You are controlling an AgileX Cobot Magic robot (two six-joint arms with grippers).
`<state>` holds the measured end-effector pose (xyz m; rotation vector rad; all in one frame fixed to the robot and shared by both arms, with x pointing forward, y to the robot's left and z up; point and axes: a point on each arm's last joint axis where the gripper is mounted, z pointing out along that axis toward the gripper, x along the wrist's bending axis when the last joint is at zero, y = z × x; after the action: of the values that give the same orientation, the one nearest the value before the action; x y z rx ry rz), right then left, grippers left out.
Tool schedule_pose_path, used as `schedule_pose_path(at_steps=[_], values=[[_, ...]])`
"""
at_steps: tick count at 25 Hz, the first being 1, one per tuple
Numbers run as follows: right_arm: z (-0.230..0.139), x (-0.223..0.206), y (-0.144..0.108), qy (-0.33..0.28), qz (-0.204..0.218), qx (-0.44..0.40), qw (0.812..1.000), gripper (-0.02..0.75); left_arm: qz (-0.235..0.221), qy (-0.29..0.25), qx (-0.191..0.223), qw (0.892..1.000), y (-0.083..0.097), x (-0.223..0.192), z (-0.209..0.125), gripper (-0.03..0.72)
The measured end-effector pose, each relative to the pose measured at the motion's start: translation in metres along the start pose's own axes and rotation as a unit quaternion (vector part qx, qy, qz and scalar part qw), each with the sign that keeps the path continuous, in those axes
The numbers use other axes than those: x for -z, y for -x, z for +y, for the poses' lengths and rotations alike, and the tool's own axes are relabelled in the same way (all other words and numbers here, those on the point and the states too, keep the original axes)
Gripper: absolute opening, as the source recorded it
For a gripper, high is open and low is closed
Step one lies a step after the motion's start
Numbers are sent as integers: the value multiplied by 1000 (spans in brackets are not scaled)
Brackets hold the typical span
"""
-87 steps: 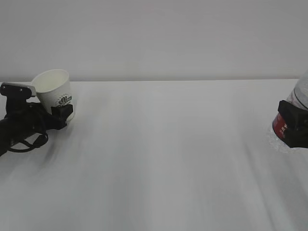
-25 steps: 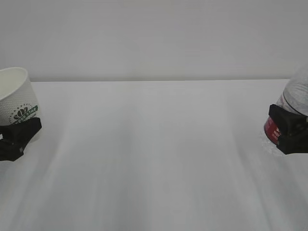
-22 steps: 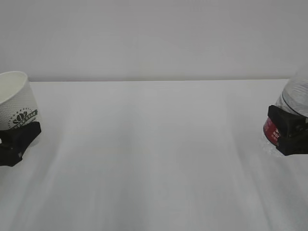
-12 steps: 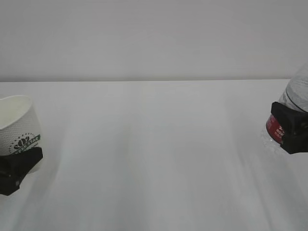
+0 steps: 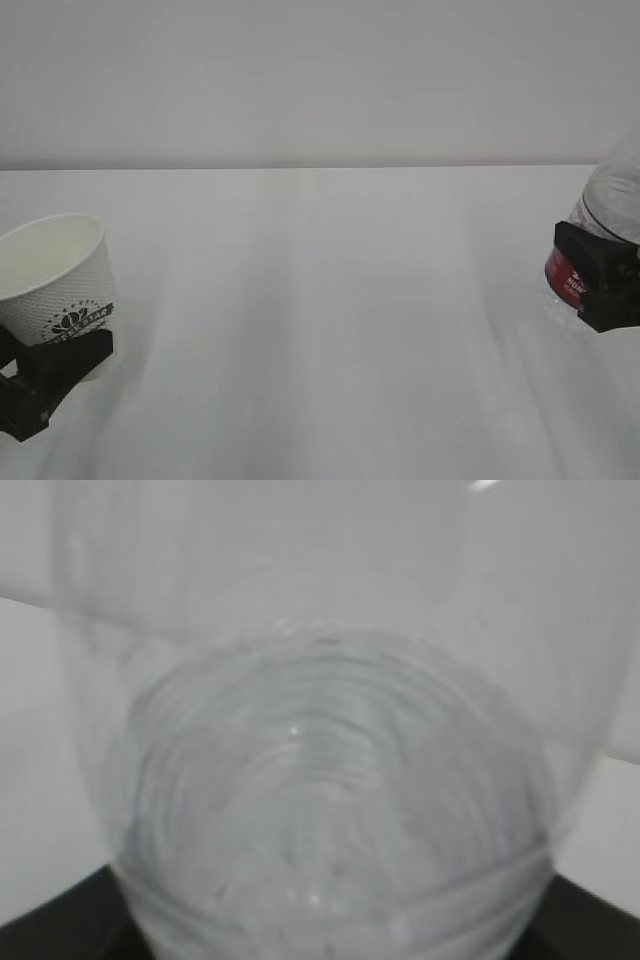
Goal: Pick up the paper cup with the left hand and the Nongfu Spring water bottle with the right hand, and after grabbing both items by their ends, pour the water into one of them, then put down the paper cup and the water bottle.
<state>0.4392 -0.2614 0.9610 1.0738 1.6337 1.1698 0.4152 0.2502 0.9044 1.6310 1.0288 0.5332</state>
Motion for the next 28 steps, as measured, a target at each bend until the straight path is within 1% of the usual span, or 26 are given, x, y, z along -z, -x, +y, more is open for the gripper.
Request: schedule_pose_path(at_steps=[6, 9, 12, 23, 28], values=[[0, 0, -2, 1, 12, 10, 1000, 472, -54, -5, -25, 998, 7, -4, 2, 493], [0, 0, -3, 1, 14, 12, 1000, 472, -87, -6, -39, 995, 10, -7, 5, 492], [0, 0, -3, 1, 16, 14, 1000, 472, -110, -7, -50, 993, 13, -9, 7, 492], [0, 0, -3, 1, 16, 14, 1000, 472, -136, -14, -60, 989, 18, -9, 6, 486], [0, 0, -3, 1, 16, 13, 1000, 472, -172, -19, -72, 982, 32, -12, 4, 479]])
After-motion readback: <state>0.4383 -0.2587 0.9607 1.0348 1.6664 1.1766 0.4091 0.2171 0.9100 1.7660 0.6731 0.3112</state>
